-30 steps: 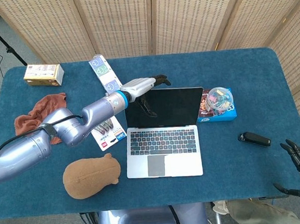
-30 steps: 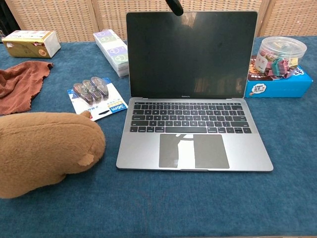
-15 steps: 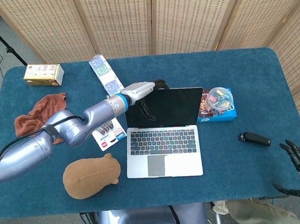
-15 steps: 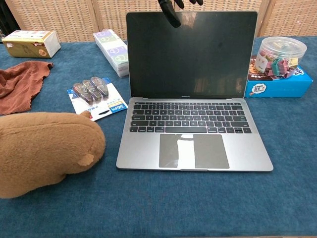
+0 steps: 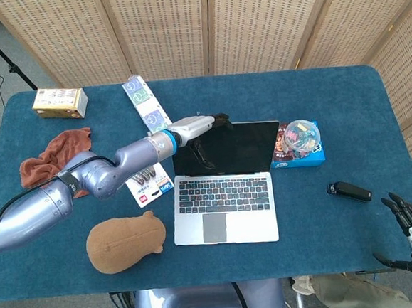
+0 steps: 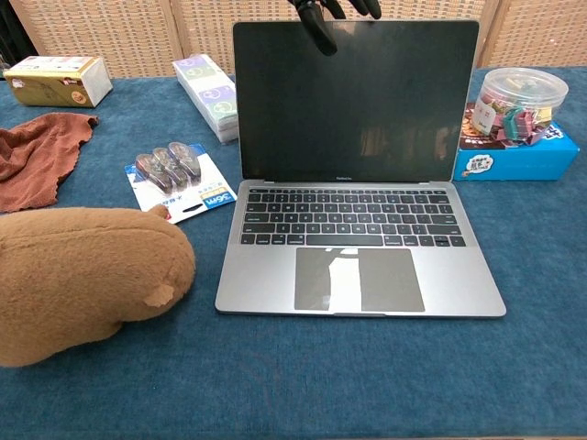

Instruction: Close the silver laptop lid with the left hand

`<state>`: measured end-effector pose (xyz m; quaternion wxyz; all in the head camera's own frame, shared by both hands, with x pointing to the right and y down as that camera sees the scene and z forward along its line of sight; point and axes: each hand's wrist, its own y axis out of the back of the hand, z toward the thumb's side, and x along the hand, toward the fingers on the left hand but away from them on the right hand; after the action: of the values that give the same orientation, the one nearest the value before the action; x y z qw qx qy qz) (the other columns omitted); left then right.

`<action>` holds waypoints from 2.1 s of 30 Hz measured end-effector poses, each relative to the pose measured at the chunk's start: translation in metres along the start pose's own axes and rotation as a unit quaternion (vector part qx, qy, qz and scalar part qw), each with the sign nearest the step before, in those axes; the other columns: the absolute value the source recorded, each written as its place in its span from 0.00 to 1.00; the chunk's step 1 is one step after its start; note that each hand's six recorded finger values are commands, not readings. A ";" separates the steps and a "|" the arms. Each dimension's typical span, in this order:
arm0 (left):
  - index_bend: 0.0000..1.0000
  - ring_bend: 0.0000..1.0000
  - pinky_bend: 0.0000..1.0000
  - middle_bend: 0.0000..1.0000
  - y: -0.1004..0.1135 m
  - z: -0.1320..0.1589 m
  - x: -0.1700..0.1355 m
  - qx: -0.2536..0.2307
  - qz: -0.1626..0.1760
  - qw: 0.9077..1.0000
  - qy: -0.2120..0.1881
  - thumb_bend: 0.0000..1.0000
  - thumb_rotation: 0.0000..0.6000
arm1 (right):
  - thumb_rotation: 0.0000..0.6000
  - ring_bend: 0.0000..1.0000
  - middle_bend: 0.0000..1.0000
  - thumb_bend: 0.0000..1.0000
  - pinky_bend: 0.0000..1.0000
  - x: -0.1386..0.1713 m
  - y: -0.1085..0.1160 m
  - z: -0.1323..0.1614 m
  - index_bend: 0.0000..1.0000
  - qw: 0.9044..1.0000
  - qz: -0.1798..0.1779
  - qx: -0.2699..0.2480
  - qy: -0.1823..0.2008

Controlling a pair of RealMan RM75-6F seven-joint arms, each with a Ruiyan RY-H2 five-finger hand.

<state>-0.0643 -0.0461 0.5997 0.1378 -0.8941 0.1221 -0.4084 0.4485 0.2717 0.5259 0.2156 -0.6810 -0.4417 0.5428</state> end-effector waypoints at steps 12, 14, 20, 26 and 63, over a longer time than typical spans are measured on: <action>0.18 0.03 0.08 0.02 -0.010 0.005 -0.020 -0.001 -0.028 1.000 -0.015 0.09 1.00 | 1.00 0.00 0.00 0.18 0.05 0.002 -0.001 0.006 0.00 1.000 0.000 0.006 0.008; 0.18 0.03 0.08 0.01 -0.011 0.006 -0.023 -0.001 -0.028 0.999 -0.018 0.09 1.00 | 1.00 0.00 0.00 0.18 0.05 0.002 -0.002 0.007 0.00 1.000 0.001 0.007 0.009; 0.18 0.03 0.08 0.02 -0.010 0.013 -0.037 0.000 -0.025 0.999 -0.027 0.09 1.00 | 1.00 0.00 0.00 0.18 0.05 0.002 -0.004 0.010 0.00 1.000 0.002 0.012 0.013; 0.18 0.03 0.08 0.02 -0.013 0.021 -0.051 -0.004 -0.030 0.999 -0.035 0.09 1.00 | 1.00 0.00 0.00 0.18 0.05 0.004 -0.004 0.014 0.00 1.000 0.001 0.016 0.019; 0.18 0.04 0.08 0.01 -0.082 0.039 -0.088 -0.028 -0.112 0.992 -0.048 0.09 1.00 | 1.00 0.00 0.00 0.18 0.05 0.017 -0.014 0.030 0.00 0.998 0.024 0.041 0.036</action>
<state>-0.0817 0.0653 0.5417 0.0720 -0.9241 0.0260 -0.3744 0.4158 0.2871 0.5175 0.2458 -0.7010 -0.3941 0.5411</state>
